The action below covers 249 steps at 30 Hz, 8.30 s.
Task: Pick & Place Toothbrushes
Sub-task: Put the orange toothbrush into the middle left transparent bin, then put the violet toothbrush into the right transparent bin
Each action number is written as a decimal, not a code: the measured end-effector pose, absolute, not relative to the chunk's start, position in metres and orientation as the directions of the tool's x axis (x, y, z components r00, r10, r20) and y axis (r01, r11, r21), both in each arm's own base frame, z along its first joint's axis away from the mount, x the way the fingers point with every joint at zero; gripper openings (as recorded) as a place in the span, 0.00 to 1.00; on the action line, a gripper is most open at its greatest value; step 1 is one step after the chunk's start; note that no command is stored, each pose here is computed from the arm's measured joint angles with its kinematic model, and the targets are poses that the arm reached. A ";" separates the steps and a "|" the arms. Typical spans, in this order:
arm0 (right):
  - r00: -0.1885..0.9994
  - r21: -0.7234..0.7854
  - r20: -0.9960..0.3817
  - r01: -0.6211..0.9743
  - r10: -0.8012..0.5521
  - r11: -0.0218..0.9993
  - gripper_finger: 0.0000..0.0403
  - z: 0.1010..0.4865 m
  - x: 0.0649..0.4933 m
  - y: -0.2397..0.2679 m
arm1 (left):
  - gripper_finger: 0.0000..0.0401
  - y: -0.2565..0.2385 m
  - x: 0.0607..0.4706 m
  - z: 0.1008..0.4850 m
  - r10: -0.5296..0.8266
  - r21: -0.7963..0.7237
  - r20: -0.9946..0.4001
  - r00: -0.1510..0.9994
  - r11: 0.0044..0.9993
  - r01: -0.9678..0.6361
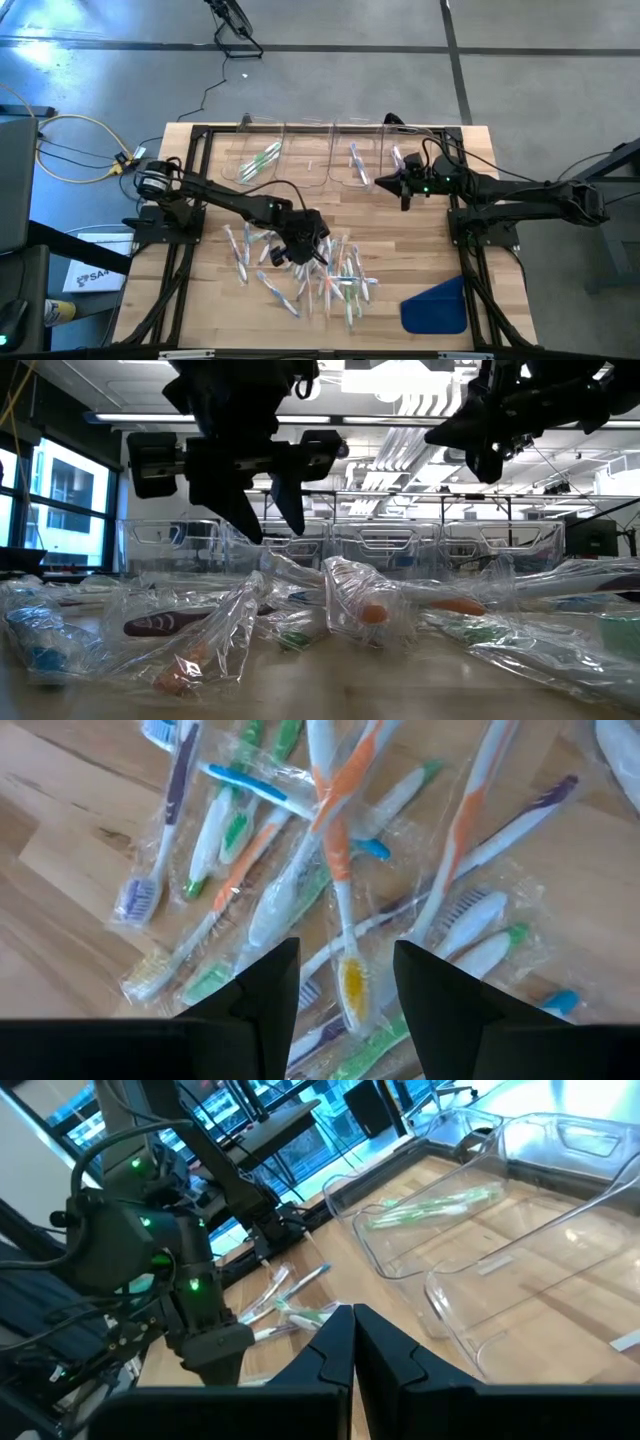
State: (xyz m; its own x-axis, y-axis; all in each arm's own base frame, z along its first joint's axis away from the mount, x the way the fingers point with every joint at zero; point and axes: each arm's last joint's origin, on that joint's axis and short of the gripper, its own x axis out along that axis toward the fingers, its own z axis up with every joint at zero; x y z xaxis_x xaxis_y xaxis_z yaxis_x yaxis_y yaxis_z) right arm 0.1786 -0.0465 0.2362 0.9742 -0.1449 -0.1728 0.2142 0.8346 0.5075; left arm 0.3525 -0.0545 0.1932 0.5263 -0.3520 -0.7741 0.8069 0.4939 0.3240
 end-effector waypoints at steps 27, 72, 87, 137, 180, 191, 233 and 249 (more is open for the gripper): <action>0.971 0.507 -0.193 0.221 -0.140 0.833 0.00 0.234 0.178 -0.046 | 0.40 -0.056 0.361 0.165 -0.367 0.230 -0.799 0.475 0.544 0.807; 0.971 0.508 -0.195 0.222 -0.140 0.832 0.01 0.234 0.178 -0.046 | 0.00 -0.056 0.369 0.187 -0.331 0.243 -0.827 0.455 0.519 0.819; 0.971 0.508 -0.196 0.222 -0.139 0.832 0.01 0.234 0.178 -0.046 | 0.00 -0.048 0.375 0.253 -0.020 0.343 -0.919 0.395 0.458 0.821; 0.966 0.482 -0.244 0.194 -0.081 0.855 0.01 0.229 0.177 -0.044 | 0.00 0.222 0.315 0.300 0.370 0.305 -0.792 0.485 0.929 -0.210; 0.963 0.451 -0.244 0.213 -0.110 0.867 0.01 0.229 0.177 -0.045 | 0.00 0.165 0.291 0.244 0.558 0.264 -0.744 0.367 0.750 -0.606; 0.963 0.451 -0.244 0.213 -0.110 0.867 0.01 0.229 0.177 -0.045 | 0.00 0.168 0.290 0.243 0.560 0.210 -0.746 0.361 0.711 -0.671; 0.958 0.455 -0.266 0.224 -0.108 0.862 0.01 0.227 0.177 -0.045 | 0.25 0.172 0.304 0.215 0.443 0.174 -0.818 0.366 0.798 -0.576; 0.958 0.455 -0.265 0.223 -0.109 0.862 0.01 0.227 0.177 -0.045 | 0.27 0.173 0.306 0.256 0.455 0.305 -0.802 0.386 0.869 -0.390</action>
